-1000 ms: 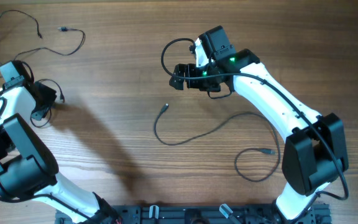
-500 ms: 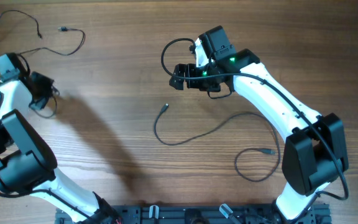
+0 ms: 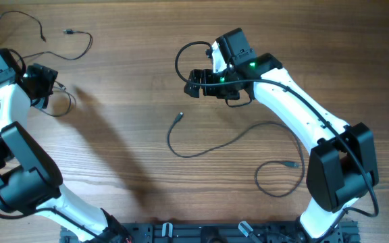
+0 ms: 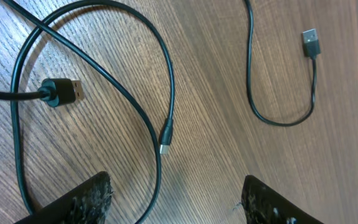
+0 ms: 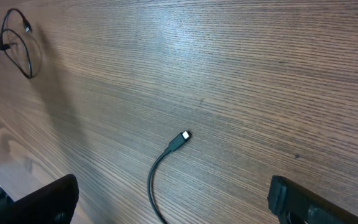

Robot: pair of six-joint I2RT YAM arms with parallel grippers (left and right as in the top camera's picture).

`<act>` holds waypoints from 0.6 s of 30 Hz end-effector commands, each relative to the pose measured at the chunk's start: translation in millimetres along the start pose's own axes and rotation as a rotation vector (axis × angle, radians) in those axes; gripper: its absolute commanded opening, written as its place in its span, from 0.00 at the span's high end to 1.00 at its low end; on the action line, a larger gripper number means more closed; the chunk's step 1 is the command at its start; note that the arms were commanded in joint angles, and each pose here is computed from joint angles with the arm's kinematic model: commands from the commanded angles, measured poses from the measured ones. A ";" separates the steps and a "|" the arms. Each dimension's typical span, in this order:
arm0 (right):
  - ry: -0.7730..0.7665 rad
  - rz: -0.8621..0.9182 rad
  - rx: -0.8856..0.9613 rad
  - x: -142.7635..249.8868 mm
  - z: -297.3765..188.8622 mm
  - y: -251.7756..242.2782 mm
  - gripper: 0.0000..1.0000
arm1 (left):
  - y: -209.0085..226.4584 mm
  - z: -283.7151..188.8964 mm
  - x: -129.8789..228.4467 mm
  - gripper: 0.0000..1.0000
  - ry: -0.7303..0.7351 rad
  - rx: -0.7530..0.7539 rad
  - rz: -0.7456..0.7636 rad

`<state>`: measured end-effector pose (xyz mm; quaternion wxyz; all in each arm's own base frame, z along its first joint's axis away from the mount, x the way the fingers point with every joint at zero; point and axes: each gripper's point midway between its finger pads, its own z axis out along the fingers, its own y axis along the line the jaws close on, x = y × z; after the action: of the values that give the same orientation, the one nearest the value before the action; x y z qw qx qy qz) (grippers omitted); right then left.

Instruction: Untangle cables

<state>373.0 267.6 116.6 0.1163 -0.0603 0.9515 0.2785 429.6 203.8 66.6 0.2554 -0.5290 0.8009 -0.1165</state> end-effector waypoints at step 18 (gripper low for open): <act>-0.046 -0.003 -0.012 -11.0 5.7 1.4 0.00 | -59.7 -182.5 186.0 0.01 0.533 0.269 0.473</act>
<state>381.6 272.0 121.6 0.1365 -0.0632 0.9459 0.2876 331.6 21.1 184.0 0.1181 -0.3373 0.8905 -0.2814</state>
